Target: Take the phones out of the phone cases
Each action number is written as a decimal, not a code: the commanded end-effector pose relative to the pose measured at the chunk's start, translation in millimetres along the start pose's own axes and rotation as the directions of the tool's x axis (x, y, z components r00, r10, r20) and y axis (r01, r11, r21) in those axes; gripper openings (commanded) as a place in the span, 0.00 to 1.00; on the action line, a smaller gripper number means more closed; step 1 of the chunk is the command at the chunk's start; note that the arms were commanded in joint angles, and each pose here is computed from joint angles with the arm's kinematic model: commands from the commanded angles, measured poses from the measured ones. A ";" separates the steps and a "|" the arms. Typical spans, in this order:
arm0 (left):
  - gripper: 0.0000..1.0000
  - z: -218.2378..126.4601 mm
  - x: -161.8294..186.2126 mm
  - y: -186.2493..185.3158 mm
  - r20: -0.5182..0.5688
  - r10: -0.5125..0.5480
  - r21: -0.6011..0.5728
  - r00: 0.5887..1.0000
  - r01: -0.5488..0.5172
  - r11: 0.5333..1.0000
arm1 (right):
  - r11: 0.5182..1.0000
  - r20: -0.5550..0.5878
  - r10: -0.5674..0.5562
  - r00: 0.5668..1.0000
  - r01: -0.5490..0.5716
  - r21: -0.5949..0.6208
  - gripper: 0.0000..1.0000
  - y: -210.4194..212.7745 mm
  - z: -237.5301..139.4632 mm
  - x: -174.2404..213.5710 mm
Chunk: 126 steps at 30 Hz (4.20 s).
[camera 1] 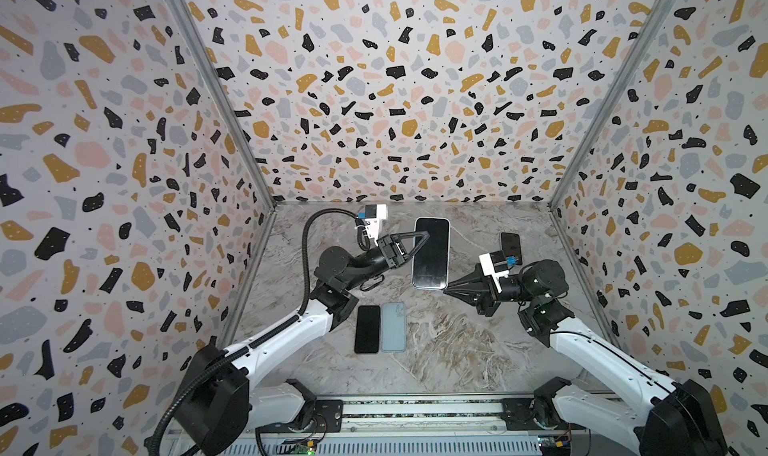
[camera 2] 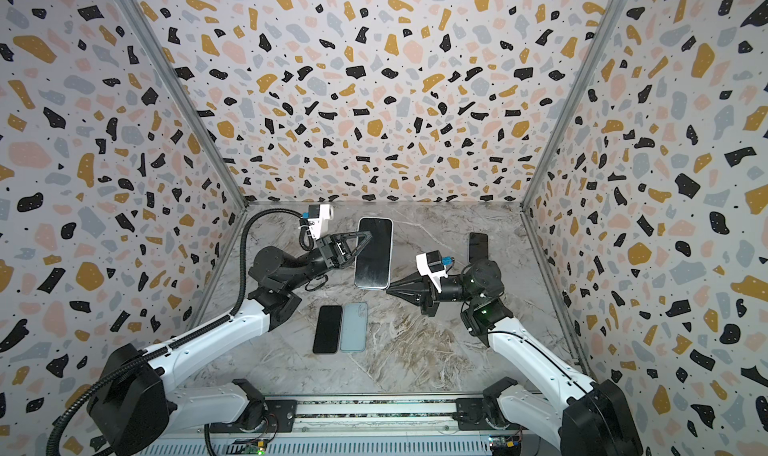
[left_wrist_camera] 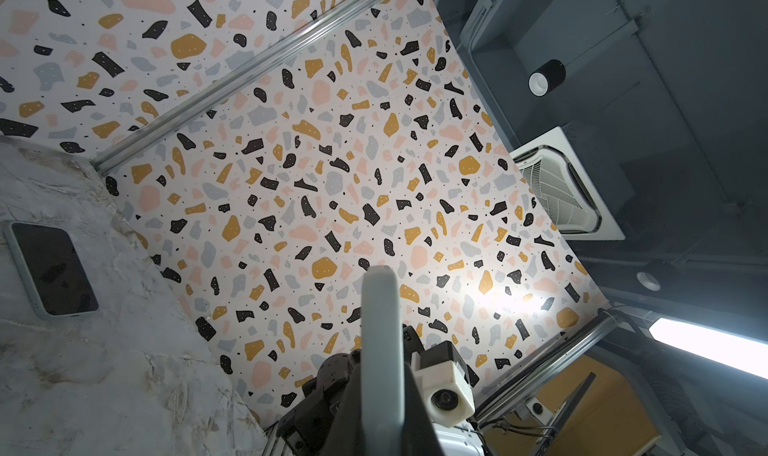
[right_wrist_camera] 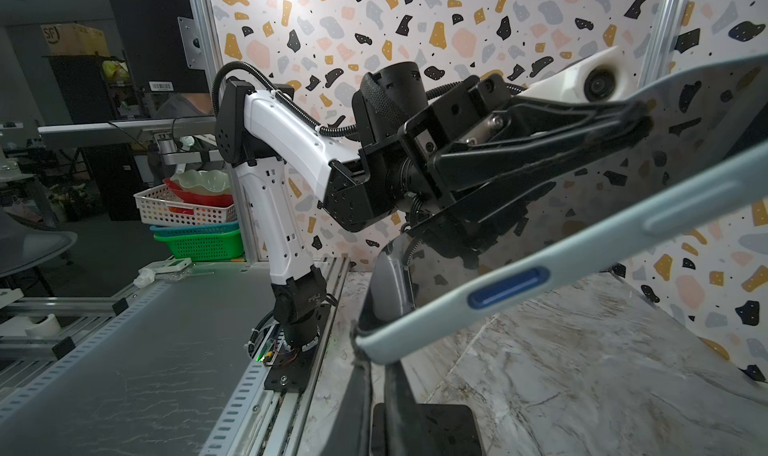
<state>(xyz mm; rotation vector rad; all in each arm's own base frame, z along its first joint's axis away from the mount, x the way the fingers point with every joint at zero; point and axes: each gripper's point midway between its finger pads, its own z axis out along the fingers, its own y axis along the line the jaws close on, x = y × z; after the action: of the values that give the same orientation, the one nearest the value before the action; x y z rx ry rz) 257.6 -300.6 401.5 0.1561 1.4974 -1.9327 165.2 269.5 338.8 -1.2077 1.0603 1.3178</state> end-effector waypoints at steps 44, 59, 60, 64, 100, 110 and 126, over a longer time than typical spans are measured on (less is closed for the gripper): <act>0.00 -11.7 -14.9 -32.0 0.116 0.091 0.115 0.989 -0.104 0.988 | 0.912 0.271 0.402 0.875 -0.409 -0.031 0.52 7.4 -1.9 -34.1; 0.00 -11.8 -10.3 -35.9 0.104 0.085 0.134 0.991 -0.098 0.986 | 0.917 0.289 0.394 0.873 -0.393 -0.064 0.26 3.2 1.4 -39.8; 0.00 -11.8 -10.3 -35.9 0.104 0.085 0.134 0.991 -0.098 0.986 | 0.918 0.288 0.392 0.874 -0.391 -0.065 0.24 3.5 1.5 -40.1; 0.00 -11.7 -11.1 -36.5 0.106 0.076 0.137 0.991 -0.090 0.986 | 0.923 0.281 0.382 0.881 -0.379 -0.069 0.14 6.5 1.1 -38.7; 0.00 28.3 29.5 6.8 -0.068 -0.084 -0.029 0.994 0.082 0.996 | 0.992 0.167 0.124 0.978 -0.120 -0.037 0.00 -5.2 14.3 -30.7; 0.00 26.6 27.1 3.0 -0.049 -0.079 -0.012 0.996 0.078 0.997 | 0.976 0.211 0.170 0.963 -0.194 0.100 0.01 -31.6 8.2 -33.5; 0.00 18.7 8.8 -4.1 0.024 -0.046 -0.025 0.999 0.047 0.999 | 0.904 0.243 0.331 0.912 -0.381 0.195 0.23 -35.7 -5.9 -18.2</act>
<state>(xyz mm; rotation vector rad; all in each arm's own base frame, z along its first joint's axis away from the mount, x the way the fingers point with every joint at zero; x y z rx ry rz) 275.1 -311.4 405.7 0.0002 1.4957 -1.9077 190.6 273.7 342.7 -0.8286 1.2862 1.5631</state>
